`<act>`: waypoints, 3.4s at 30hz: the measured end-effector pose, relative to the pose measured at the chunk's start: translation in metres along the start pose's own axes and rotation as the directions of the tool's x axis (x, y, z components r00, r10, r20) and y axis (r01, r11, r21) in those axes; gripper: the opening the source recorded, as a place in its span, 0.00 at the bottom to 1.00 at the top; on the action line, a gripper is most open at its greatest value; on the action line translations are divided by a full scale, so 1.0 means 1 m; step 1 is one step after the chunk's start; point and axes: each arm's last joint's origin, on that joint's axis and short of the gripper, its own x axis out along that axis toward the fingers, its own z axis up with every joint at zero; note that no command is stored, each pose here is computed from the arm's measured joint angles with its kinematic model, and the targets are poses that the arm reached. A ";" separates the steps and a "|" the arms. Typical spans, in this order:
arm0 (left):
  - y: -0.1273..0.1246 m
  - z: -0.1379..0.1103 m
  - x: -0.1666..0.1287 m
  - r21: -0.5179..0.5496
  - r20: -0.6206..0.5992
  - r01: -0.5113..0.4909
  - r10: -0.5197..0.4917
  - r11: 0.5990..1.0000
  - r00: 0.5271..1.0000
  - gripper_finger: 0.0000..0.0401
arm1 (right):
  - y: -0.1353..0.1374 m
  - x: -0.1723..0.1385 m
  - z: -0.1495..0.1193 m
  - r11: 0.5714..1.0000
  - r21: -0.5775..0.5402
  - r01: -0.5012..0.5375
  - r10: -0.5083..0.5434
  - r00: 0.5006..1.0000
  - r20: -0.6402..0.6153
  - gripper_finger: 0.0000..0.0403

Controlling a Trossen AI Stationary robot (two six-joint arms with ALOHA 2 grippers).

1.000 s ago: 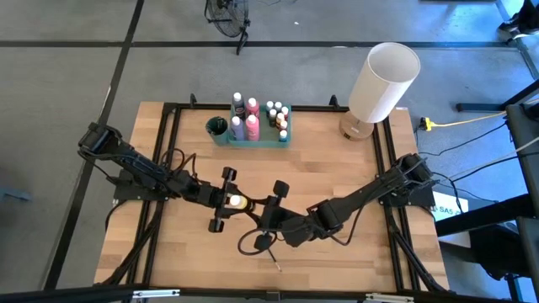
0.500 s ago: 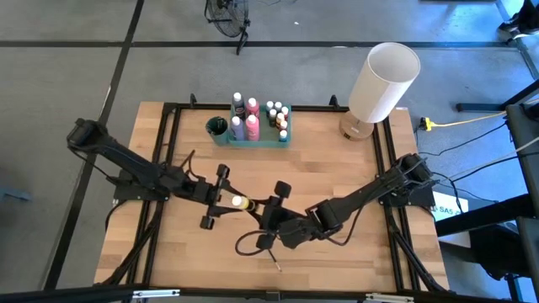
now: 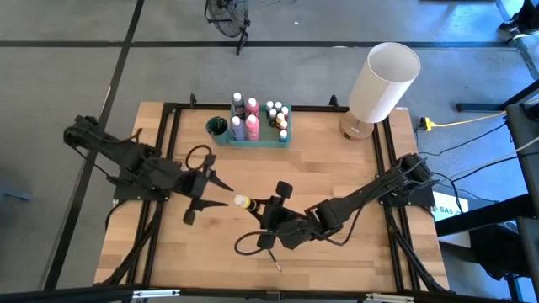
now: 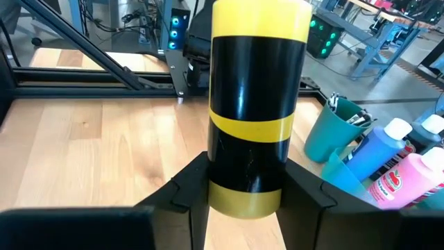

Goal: Pick & Place Paint Supplies
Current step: Put the small yellow paint bottle into the green bin

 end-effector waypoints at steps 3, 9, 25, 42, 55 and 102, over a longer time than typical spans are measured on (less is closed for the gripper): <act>0.004 0.014 -0.006 -0.018 -0.099 -0.044 0.042 0.999 0.994 0.44 | 0.000 0.000 0.000 1.000 0.000 0.000 0.000 1.000 -0.002 0.32; 0.007 0.032 0.000 -0.047 -0.239 -0.010 -0.002 0.999 0.971 0.44 | 0.000 0.000 0.000 1.000 -0.001 -0.001 0.001 1.000 -0.003 0.32; 0.026 0.047 0.024 -0.086 -0.381 -0.089 0.050 0.992 0.923 0.43 | 0.000 0.000 -0.001 1.000 -0.008 -0.001 0.001 1.000 -0.007 0.32; 0.018 0.043 0.019 0.010 -0.408 0.284 -0.256 0.959 0.876 0.55 | -0.001 0.001 -0.001 1.000 -0.008 0.001 -0.001 1.000 -0.006 0.32; 0.025 0.043 0.019 0.103 -0.423 0.041 0.006 0.994 0.906 0.58 | -0.003 0.004 0.000 1.000 -0.002 -0.014 0.014 1.000 -0.012 0.32; 0.015 0.045 0.047 0.131 -0.396 0.180 -0.115 0.975 0.911 0.58 | -0.005 0.006 0.001 1.000 0.009 -0.027 0.027 1.000 -0.009 0.32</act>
